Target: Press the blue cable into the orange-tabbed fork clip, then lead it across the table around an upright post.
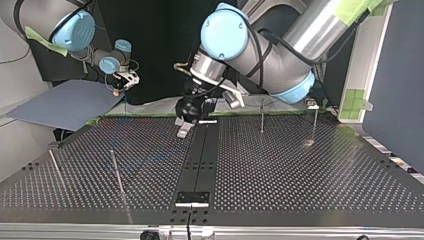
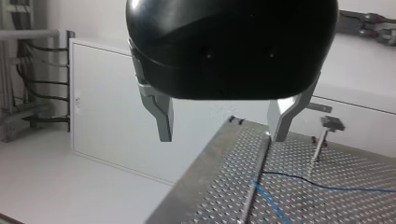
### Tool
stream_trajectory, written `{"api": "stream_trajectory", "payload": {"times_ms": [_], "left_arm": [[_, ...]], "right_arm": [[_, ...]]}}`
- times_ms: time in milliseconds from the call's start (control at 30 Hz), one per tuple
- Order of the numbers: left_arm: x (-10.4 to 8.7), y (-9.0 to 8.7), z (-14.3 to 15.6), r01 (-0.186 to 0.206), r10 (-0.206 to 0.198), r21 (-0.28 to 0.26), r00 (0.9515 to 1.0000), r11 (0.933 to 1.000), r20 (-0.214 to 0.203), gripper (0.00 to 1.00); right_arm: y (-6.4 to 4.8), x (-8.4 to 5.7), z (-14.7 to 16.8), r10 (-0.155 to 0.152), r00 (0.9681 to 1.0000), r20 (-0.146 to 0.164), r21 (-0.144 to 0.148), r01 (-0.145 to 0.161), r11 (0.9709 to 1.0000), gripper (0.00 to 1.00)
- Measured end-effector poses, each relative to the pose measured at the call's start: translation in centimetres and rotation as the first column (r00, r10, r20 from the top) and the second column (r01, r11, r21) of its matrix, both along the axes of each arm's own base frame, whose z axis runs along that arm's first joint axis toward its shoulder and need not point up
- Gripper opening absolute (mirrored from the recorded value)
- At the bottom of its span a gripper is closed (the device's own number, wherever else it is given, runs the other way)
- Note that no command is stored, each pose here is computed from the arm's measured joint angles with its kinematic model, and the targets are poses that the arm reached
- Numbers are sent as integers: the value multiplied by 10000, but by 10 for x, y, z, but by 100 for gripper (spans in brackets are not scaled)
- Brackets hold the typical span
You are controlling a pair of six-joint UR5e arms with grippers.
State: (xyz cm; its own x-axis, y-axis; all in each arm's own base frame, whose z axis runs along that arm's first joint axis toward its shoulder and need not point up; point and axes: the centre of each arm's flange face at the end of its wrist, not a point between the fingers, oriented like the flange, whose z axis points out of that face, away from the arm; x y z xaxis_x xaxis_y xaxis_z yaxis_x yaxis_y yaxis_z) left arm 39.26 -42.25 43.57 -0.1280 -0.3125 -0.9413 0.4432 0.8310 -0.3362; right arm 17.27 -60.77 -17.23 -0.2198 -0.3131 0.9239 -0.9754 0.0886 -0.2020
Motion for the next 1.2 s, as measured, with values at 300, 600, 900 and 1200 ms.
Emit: {"api": "stream_trajectory", "payload": {"times_ms": [300,600,900,1200], "left_arm": [[-3,2,-30,-38,38,81,10000,10000,2,100],[-4,12,-61,-229,224,-274,9996,9994,-195,100],[-4,27,-92,-637,636,-93,9979,9979,-105,100],[-13,37,-124,-687,687,-39,9976,9976,-77,100]], "right_arm": [[0,1,0,11,10000,-4,6,-11,10000,2],[1,4,0,81,10000,-12,9,-81,10000,2],[2,5,0,114,9999,-13,29,-114,9999,2],[3,7,0,173,9998,-1,54,-173,9998,2]]}}
